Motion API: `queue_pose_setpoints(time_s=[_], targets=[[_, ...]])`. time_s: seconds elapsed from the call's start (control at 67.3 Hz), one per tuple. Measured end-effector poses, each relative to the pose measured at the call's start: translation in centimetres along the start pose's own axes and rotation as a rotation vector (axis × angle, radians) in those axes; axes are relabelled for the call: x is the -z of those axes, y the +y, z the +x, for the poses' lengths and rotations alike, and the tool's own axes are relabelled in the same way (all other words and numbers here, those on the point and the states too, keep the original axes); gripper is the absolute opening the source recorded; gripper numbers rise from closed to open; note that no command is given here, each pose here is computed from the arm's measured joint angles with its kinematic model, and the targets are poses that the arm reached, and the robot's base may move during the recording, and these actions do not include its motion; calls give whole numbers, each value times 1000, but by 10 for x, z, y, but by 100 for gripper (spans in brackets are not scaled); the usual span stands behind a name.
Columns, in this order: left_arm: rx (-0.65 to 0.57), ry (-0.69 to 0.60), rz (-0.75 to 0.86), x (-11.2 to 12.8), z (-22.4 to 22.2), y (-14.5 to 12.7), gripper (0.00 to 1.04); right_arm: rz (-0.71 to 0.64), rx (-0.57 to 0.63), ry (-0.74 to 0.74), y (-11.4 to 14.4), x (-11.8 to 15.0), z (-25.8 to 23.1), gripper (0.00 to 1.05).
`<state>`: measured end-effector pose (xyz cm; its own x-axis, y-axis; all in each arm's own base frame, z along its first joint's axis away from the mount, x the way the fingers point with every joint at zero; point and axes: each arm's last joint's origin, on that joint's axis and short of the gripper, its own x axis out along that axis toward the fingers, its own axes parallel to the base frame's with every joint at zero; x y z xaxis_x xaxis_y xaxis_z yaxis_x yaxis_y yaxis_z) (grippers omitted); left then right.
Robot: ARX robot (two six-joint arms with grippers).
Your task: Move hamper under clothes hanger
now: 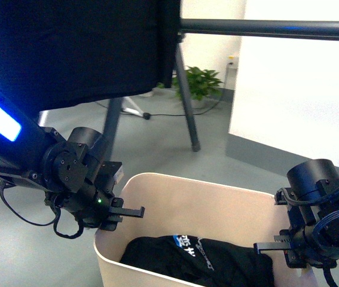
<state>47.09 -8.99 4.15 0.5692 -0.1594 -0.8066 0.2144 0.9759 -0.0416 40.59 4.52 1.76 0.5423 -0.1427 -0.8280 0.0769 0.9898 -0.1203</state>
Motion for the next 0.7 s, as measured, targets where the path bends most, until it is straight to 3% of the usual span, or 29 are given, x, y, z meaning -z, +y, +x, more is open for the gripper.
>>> queue_pose_setpoints(time_s=[0.698], targets=[[0, -1, 0, 0, 0, 0, 4, 0, 1, 1, 0, 0, 0, 3]])
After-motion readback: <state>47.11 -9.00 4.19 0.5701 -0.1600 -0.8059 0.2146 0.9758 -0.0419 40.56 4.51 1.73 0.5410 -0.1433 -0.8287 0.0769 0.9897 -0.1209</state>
